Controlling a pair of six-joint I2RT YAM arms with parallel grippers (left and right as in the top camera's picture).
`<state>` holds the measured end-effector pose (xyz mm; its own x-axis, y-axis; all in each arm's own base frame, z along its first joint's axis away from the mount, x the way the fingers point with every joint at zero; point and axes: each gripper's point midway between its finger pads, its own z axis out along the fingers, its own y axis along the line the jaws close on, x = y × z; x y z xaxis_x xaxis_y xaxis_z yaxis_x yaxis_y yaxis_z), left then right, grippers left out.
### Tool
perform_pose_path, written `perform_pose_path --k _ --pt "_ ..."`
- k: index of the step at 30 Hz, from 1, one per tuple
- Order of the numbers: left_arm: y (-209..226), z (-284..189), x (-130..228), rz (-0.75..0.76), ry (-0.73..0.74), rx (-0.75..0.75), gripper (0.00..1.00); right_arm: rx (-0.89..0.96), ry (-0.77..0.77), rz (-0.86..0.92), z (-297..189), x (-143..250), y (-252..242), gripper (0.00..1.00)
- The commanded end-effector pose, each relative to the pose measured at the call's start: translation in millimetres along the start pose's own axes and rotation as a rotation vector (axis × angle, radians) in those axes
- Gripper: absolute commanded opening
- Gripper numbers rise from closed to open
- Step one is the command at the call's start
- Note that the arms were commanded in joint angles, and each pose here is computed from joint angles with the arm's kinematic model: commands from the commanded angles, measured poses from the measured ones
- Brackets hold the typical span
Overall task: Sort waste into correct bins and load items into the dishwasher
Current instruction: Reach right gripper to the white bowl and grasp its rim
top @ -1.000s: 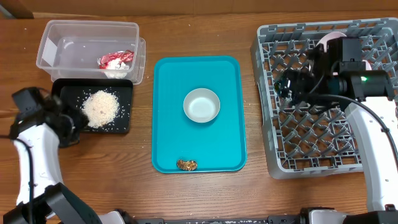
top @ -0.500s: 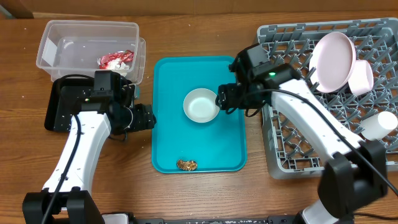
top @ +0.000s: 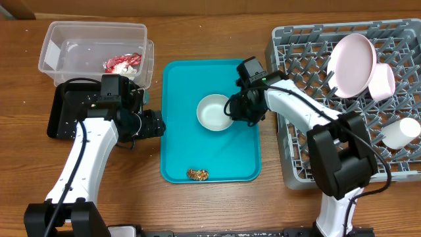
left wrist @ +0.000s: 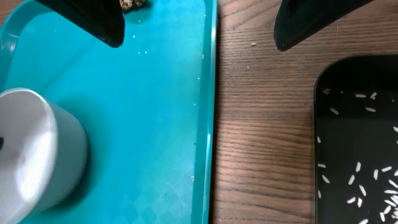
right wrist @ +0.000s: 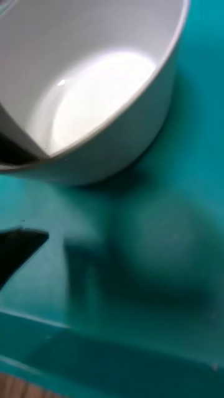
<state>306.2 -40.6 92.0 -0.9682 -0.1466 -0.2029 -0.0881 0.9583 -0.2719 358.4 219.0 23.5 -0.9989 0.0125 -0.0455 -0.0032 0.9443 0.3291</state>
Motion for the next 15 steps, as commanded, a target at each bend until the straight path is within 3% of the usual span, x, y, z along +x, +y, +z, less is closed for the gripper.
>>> perform_pose_path --k 1,4,9,15 --pt "-3 -7 -7 0.034 -0.034 -0.007 0.79 -0.006 -0.001 -0.004 2 -1 3 0.16" --pt "-3 -7 -7 0.034 -0.034 -0.007 0.79 -0.003 0.000 0.005 -3 -1 0 0.04" --pt "-3 -7 -7 0.034 -0.034 -0.007 0.78 0.079 -0.079 0.014 -49 -17 -8 0.04" --pt "-4 -7 -11 0.038 -0.049 -0.005 0.78 0.294 -0.455 0.022 -181 -63 -47 0.04"
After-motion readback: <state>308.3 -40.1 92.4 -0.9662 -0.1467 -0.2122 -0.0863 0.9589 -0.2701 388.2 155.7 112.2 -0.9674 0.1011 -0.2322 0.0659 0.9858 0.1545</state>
